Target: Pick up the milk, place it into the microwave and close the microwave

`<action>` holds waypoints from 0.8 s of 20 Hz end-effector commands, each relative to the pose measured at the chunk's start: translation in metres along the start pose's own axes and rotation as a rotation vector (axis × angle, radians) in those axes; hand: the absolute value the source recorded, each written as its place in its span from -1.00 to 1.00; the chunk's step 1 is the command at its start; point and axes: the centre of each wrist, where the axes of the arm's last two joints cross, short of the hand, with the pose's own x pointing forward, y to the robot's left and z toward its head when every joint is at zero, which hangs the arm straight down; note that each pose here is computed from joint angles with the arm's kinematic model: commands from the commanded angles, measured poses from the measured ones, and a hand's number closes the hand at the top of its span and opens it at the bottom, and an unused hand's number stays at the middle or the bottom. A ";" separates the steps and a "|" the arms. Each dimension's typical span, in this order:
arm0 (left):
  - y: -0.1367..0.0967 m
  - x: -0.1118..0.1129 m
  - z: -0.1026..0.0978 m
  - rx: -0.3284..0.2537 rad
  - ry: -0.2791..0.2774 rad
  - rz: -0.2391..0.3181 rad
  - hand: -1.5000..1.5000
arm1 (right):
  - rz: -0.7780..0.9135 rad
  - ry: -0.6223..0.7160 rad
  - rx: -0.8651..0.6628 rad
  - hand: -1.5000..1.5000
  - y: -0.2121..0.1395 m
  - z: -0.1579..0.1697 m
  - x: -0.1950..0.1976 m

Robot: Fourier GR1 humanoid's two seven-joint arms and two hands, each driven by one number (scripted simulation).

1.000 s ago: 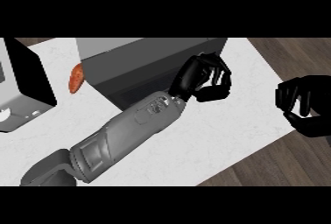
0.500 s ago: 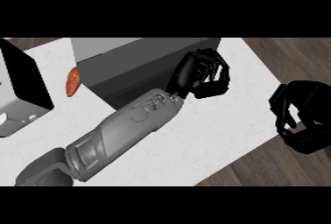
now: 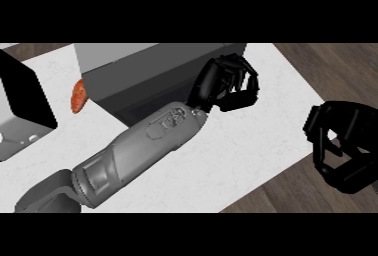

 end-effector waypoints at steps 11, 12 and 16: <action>0.011 0.000 -0.011 0.267 0.302 0.451 1.00 | -0.171 0.064 0.162 1.00 0.045 0.005 -0.014; 0.012 -0.001 -0.010 0.261 0.307 0.479 1.00 | -0.189 0.064 0.164 1.00 0.050 0.005 -0.016; 0.015 -0.016 -0.002 0.247 0.343 0.549 1.00 | -0.194 0.043 0.147 1.00 0.061 0.003 -0.014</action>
